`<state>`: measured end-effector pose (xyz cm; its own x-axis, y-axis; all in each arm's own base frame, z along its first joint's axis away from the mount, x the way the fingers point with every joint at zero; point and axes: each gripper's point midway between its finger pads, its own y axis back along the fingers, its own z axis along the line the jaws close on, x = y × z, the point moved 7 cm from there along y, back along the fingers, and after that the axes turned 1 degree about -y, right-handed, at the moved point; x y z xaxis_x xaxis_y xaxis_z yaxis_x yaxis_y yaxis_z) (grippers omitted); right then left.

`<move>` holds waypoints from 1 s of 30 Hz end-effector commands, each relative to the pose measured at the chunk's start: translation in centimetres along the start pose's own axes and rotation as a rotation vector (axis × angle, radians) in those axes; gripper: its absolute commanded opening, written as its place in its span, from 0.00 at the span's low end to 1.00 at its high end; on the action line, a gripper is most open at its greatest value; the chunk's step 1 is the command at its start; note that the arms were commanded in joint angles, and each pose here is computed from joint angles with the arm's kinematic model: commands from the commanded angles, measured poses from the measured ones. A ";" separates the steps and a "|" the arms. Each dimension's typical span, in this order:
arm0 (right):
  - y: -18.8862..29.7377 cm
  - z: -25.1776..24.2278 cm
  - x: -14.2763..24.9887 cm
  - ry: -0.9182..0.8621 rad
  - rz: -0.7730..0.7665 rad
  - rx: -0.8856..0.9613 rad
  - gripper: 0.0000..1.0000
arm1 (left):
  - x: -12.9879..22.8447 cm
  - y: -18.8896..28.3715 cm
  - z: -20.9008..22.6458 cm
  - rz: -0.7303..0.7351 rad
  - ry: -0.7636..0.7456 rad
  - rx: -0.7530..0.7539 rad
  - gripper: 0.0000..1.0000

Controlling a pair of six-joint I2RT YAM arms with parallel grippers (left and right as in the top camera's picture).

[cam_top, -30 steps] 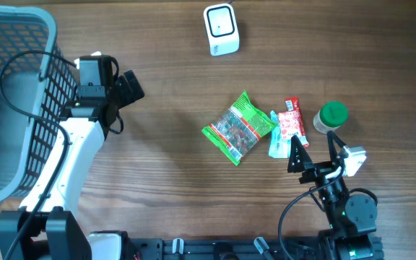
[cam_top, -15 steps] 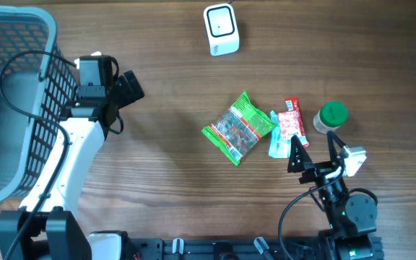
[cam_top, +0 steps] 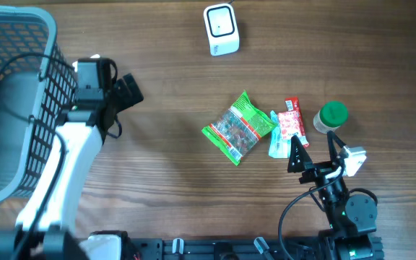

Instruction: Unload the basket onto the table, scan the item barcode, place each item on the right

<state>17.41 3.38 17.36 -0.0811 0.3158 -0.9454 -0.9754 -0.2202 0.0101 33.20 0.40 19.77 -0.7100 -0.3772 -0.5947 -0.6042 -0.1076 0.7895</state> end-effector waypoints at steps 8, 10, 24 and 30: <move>0.0 -0.1 -0.1 -0.007 -0.007 0.002 1.00 | -0.5 22.7 3.3 -0.630 0.080 0.232 1.00; 0.0 -0.1 -0.1 -0.007 -0.007 0.002 1.00 | 1.4 24.7 4.2 -0.652 0.081 0.257 1.00; 0.0 -0.1 -0.1 -0.007 -0.007 0.002 1.00 | 9.7 23.9 7.1 -0.840 0.090 0.387 1.00; 0.0 -0.1 -0.1 -0.007 -0.007 0.002 1.00 | 8.0 23.8 4.6 -1.066 -0.001 0.631 1.00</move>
<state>17.41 3.39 17.36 -0.0812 0.3157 -0.9454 -0.9753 -0.2206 0.0101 10.76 0.23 33.37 0.2166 -0.3868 -0.8964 -0.9737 -0.0191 -0.2270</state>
